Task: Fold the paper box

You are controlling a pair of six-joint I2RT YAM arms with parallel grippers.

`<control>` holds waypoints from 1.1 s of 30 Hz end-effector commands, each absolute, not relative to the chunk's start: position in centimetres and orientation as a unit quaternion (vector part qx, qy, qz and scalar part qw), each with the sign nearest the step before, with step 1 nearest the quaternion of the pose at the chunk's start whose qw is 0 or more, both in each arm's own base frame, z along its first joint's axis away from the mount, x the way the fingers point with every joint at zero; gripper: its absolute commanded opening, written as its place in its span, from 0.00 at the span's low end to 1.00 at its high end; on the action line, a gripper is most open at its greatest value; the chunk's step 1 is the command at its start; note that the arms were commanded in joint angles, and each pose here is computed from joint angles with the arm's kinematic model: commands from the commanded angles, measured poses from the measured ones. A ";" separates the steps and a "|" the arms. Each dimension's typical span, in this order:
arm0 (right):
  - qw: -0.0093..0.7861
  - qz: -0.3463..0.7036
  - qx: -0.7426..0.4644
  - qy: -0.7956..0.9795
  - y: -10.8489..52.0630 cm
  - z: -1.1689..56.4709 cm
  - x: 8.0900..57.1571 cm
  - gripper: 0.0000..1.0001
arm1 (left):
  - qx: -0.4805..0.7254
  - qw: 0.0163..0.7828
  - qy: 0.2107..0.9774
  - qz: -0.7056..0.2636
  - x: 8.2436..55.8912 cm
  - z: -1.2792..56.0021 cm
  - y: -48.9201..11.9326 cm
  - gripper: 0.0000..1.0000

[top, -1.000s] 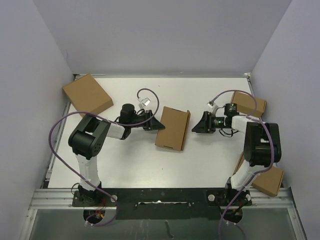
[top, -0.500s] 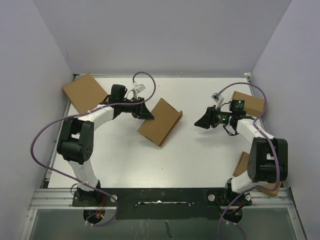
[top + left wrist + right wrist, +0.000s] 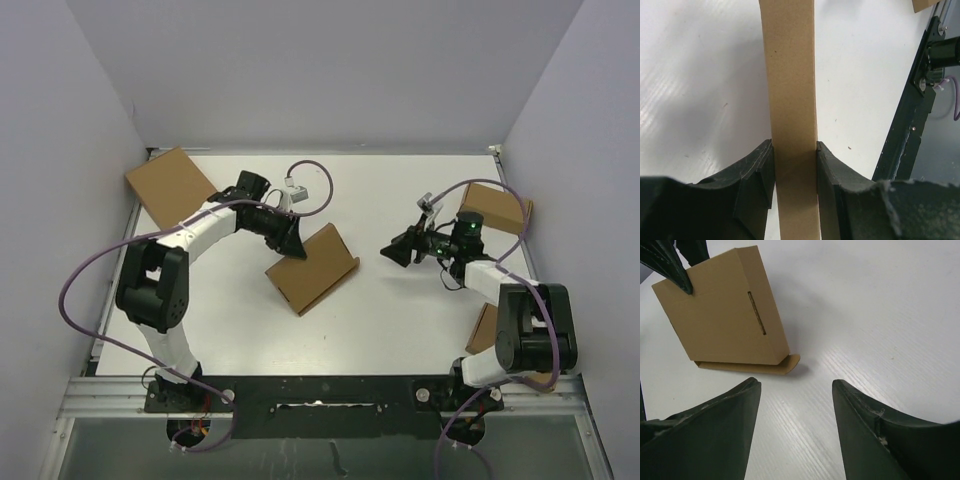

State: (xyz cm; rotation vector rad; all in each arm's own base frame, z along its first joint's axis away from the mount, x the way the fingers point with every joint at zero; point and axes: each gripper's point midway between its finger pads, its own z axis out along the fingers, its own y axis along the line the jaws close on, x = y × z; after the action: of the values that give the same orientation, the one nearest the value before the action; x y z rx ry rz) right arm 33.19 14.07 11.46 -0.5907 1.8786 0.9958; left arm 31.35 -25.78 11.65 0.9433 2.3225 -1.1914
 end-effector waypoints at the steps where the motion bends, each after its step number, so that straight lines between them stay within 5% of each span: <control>1: 0.490 0.398 -0.270 0.727 15.6 12.6 34.5 0.62 | 0.370 0.238 0.807 -0.393 31.3 13.1 -25.1 0.22; 15: 0.350 0.452 -0.162 0.804 18.7 7.4 34.0 0.56 | 0.365 0.289 0.787 -0.404 30.3 13.7 -25.0 0.20; 33: 0.309 0.478 -0.166 0.805 21.5 5.9 34.7 0.36 | 0.360 0.288 0.787 -0.409 30.3 13.2 -25.1 0.19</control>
State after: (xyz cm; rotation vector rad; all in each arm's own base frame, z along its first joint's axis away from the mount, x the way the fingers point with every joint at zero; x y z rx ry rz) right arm 33.91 20.43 4.20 -0.3871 2.1947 1.2378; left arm 29.38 -25.18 11.89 0.9114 2.2092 -1.1583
